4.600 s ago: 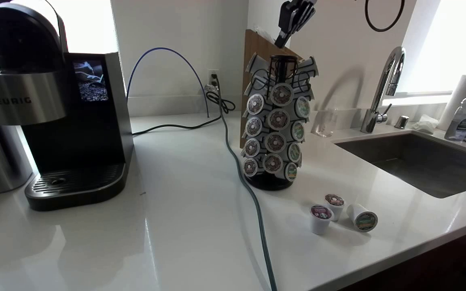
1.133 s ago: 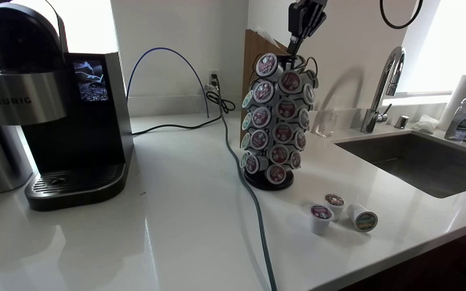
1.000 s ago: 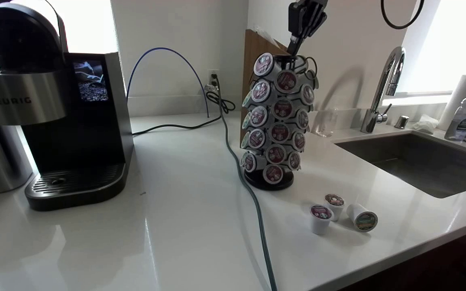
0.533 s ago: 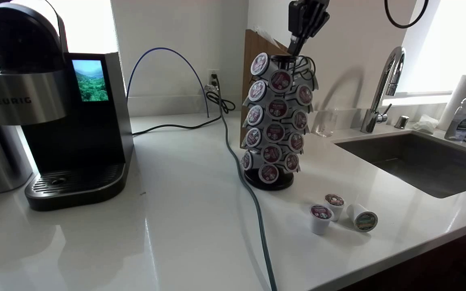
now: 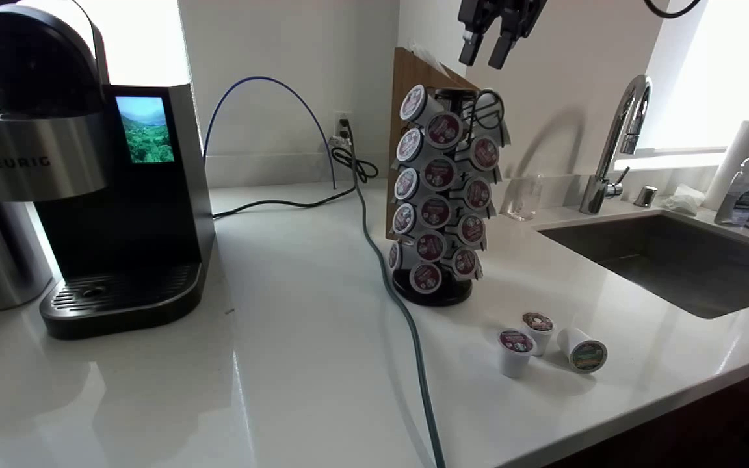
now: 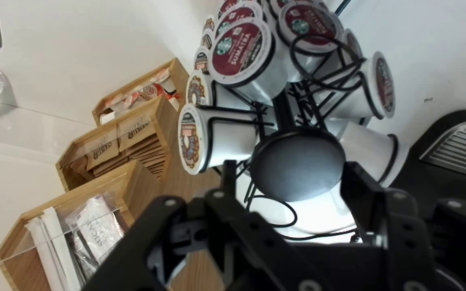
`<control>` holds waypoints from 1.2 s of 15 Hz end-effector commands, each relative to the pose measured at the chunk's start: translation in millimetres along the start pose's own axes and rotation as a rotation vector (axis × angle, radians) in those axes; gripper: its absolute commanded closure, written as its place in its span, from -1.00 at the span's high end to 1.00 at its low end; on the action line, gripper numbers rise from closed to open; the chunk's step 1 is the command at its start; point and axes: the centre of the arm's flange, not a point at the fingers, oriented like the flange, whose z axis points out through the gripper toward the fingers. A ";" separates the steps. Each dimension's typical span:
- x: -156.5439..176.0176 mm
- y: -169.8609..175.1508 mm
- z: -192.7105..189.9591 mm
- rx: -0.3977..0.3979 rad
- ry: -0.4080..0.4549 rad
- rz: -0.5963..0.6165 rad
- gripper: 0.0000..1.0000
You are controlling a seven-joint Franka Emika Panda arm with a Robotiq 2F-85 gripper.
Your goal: Turn the rack to the right
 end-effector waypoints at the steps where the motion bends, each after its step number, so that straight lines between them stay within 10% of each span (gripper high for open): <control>1: -8.3 -18.9 -31.3 0.004 -0.075 0.047 0.97; 9: -69.3 -71.6 -42.4 -0.048 -0.294 0.236 1.00; 18: -64.2 -74.4 -43.4 -0.060 -0.279 0.241 1.00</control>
